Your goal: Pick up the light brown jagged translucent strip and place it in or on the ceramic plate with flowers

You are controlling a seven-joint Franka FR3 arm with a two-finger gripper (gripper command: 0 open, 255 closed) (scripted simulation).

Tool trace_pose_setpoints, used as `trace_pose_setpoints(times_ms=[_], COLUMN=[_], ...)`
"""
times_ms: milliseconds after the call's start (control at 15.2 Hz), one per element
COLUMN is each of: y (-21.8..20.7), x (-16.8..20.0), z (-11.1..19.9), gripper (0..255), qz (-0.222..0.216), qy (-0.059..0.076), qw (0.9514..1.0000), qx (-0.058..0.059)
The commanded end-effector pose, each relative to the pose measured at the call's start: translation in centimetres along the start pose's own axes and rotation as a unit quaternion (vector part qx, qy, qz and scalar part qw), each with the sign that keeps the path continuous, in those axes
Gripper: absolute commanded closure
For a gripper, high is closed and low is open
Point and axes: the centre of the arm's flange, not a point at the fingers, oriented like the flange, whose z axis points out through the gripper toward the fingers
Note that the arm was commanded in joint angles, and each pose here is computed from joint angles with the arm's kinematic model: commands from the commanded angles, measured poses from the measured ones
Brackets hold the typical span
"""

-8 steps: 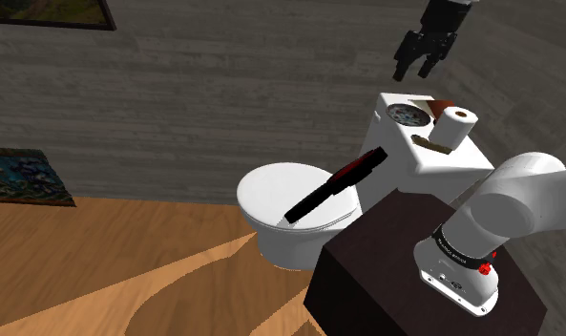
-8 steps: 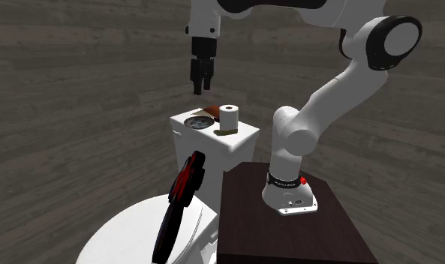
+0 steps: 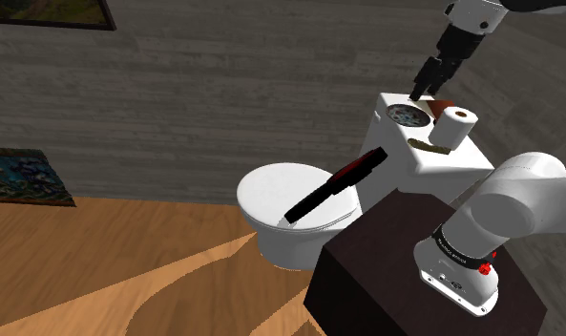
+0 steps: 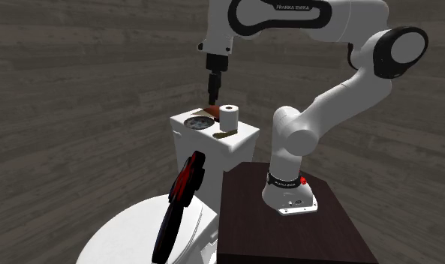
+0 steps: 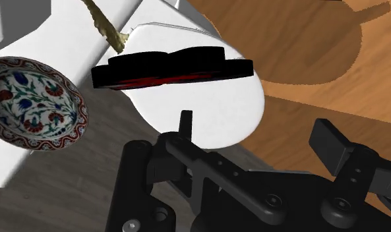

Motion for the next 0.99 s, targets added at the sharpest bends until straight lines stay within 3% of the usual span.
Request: trace_pose_setpoints(times_ms=[0,462,924], y=[2.3,10.1,18.0], x=[-1.7,-5.0,-6.6], z=[1.5,6.9,12.7], gripper=[0,0,0], qz=[-0.029,-0.120,-0.210], qy=[0.006,0.022,0.039], qw=[0.9995,0.9921,0.9755], qx=[0.007,0.030,0.052])
